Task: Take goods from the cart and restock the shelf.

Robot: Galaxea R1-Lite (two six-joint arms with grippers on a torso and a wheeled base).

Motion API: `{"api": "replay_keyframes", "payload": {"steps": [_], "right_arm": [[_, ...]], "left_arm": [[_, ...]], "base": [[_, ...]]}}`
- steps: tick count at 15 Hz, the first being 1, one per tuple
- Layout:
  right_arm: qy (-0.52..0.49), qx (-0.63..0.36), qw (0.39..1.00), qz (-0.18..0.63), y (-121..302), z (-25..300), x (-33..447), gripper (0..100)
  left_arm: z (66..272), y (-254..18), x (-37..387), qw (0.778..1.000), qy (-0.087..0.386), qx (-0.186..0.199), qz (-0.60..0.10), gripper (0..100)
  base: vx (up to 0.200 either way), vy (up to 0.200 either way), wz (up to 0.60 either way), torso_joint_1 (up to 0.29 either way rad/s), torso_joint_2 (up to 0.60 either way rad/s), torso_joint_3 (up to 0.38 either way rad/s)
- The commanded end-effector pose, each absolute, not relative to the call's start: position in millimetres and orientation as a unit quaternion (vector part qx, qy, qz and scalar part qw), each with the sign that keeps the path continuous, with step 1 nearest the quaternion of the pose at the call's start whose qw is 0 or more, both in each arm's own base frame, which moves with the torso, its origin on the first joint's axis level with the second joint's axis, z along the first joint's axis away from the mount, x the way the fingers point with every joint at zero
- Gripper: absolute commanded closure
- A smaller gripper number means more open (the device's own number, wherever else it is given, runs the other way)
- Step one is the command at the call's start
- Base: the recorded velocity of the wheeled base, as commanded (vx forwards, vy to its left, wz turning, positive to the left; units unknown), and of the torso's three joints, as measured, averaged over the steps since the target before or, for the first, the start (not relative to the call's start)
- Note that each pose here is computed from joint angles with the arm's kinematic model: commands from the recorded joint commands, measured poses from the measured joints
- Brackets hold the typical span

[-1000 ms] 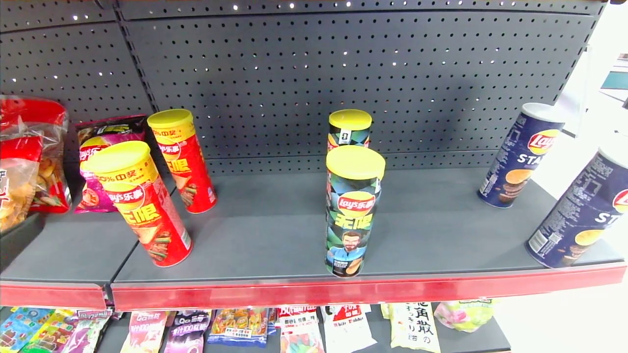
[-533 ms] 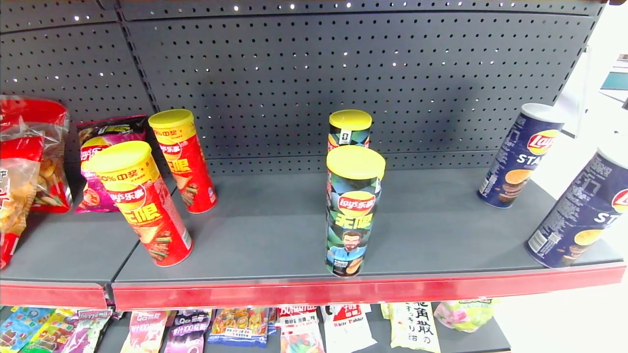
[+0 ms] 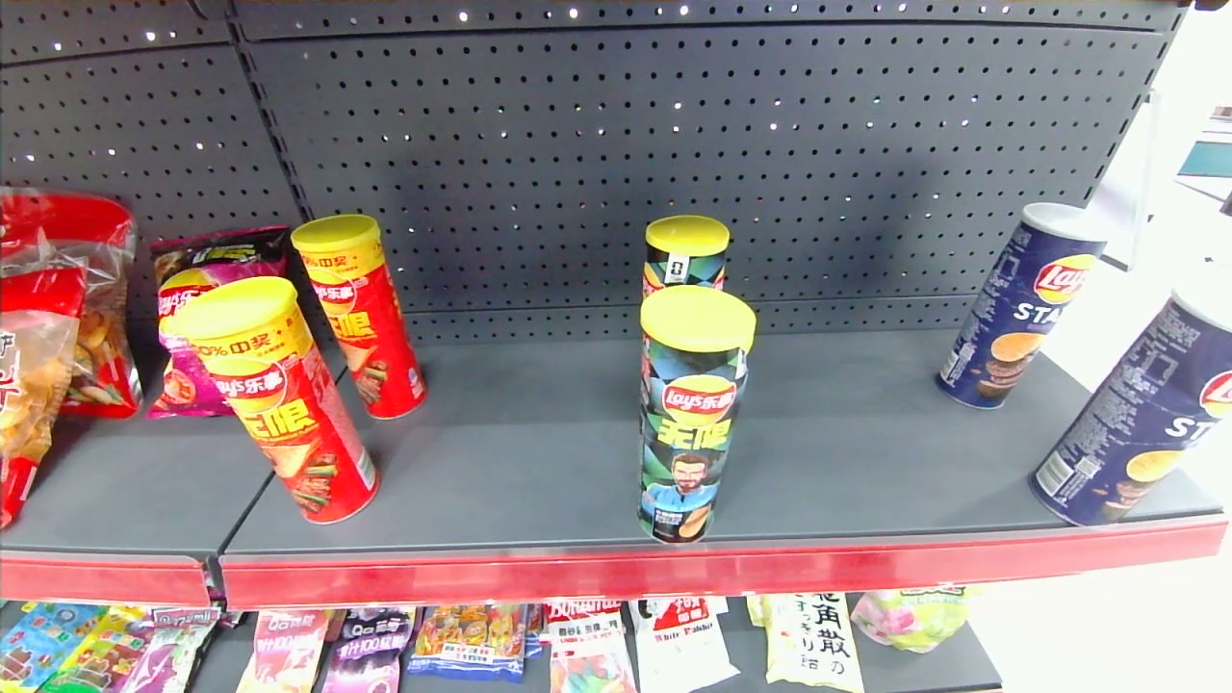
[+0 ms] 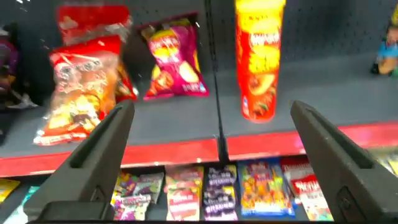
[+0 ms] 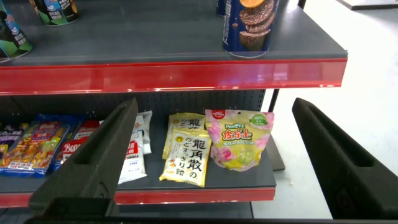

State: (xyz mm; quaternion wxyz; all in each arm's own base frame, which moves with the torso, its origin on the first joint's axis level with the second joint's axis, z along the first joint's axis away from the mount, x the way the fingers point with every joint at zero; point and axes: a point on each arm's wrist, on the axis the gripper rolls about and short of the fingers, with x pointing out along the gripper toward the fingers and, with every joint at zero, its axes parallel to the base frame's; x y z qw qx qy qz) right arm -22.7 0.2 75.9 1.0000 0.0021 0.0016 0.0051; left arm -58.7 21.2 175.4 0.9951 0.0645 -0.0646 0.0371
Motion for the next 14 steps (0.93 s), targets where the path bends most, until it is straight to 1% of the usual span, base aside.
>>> {"api": "replay_keyframes", "payload": {"steps": [1,3,6,7,8,10,11,14], "right_arm": [[0.002,0.002,1.000,0.005,0,76,-23,0],[0.002,0.002,1.000,0.005,0,76,-23,0],[0.002,0.002,1.000,0.005,0,76,-23,0],[0.002,0.002,1.000,0.005,0,76,-23,0],[0.002,0.002,1.000,0.005,0,76,-23,0],[0.002,0.002,1.000,0.005,0,76,-23,0],[0.002,-0.002,1.000,0.006,0,76,-23,0],[0.002,0.002,1.000,0.005,0,76,-23,0]], "left_arm": [[178,22,-59,0.995,-0.069,0.057,0.051,0],[179,22,-59,0.995,-0.077,0.041,0.056,0],[179,22,-58,0.995,-0.075,0.045,0.043,0],[177,21,-58,0.996,-0.075,0.046,0.022,0],[176,21,-57,0.996,-0.072,0.039,0.020,0],[167,19,-52,0.998,-0.054,0.024,0.016,0],[158,18,-47,0.999,-0.038,0.028,0.024,0],[147,17,-42,0.999,-0.019,0.020,0.027,0]], "base": [[0.000,0.000,0.00,0.000,0.00,0.000],[0.000,0.000,0.00,0.000,0.00,0.000],[0.000,0.000,0.00,0.000,0.00,0.000],[0.000,0.000,0.00,0.000,0.00,0.000],[0.000,0.000,0.00,0.000,0.00,0.000],[0.000,0.000,0.00,0.000,0.00,0.000],[0.000,0.000,0.00,0.000,0.00,0.000],[0.000,0.000,0.00,0.000,0.00,0.000]]}}
